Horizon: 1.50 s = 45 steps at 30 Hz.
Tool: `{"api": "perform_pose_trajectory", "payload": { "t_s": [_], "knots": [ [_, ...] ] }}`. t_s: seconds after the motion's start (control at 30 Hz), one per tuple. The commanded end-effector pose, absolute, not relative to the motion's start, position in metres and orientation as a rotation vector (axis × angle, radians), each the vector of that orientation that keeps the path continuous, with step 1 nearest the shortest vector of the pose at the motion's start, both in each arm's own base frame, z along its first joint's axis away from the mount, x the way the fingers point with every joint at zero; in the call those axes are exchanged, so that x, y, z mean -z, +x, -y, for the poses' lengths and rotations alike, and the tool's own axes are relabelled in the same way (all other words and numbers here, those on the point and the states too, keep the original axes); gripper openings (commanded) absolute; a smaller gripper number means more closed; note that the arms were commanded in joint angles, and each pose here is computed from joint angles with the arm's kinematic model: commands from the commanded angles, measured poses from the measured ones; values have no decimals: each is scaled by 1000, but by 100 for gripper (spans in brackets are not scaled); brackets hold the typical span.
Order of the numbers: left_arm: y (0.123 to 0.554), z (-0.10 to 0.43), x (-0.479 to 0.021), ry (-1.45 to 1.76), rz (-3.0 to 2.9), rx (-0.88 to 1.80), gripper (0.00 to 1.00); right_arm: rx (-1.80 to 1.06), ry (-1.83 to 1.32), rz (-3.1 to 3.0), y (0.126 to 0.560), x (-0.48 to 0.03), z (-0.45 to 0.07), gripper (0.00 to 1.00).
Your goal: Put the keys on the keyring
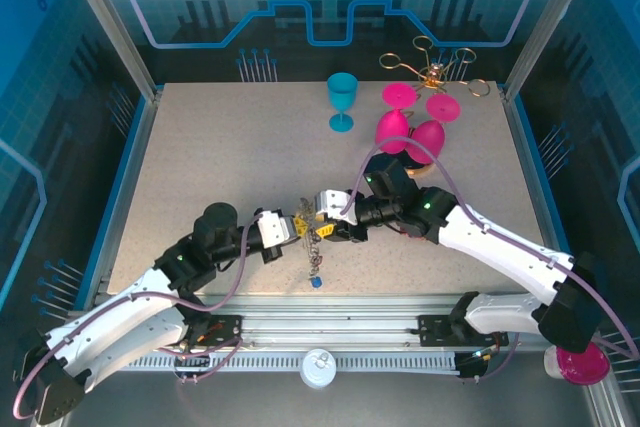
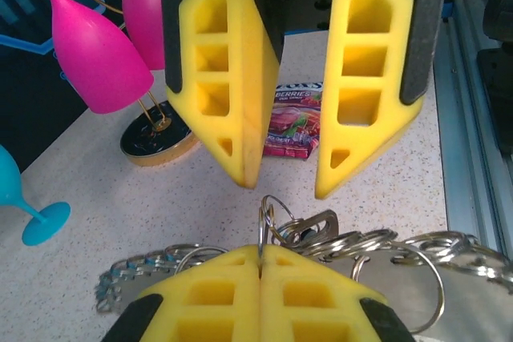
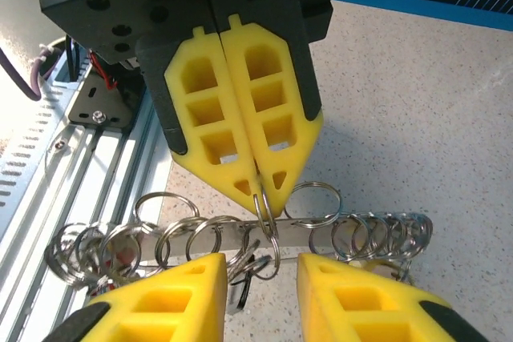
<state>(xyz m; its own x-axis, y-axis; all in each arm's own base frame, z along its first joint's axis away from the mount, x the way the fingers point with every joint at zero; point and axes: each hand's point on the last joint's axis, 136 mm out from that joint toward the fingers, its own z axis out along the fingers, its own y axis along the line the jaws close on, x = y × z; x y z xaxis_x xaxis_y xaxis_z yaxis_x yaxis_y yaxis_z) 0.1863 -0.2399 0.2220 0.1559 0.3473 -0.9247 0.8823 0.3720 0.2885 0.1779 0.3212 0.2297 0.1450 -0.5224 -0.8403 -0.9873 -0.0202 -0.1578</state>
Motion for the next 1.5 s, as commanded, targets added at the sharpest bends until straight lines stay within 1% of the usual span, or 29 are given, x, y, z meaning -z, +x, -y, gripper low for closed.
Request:
{"api": "perform_pose_trajectory", "payload": {
  "t_s": [0.0,0.13,0.3,0.43,0.57,0.6,0.93,1.07,1.17,1.27,1.47],
  "knots": [
    [182,244,-246,1161,-1312,590,0,-830,-1595,-1438,176,-241,-325,29],
    [180,245,-247,1164,-1303,603,0,-815,-1583,-1457,180,-238,-323,27],
    [180,244,-246,1168,-1300,601,0,-796,-1580,-1481,183,-235,-321,16],
    [179,245,-248,1169,-1290,605,0,-771,-1592,-1515,187,-226,-317,13],
    [178,245,-248,1172,-1284,605,0,-790,-1596,-1548,188,-219,-317,6],
    [178,245,-249,1173,-1279,607,0,-794,-1597,-1549,188,-218,-318,6],
    [171,252,-257,1178,-1203,666,0,-830,-1600,-1523,188,-223,-325,11],
    [174,252,-253,1179,-1215,657,0,-818,-1580,-1501,187,-229,-321,22],
    [176,251,-249,1176,-1235,643,0,-805,-1563,-1460,185,-237,-318,26],
    [177,250,-246,1176,-1245,642,0,-812,-1564,-1409,181,-245,-318,28],
    [177,251,-247,1171,-1241,648,0,-837,-1574,-1387,178,-245,-321,28]
  ]
}}
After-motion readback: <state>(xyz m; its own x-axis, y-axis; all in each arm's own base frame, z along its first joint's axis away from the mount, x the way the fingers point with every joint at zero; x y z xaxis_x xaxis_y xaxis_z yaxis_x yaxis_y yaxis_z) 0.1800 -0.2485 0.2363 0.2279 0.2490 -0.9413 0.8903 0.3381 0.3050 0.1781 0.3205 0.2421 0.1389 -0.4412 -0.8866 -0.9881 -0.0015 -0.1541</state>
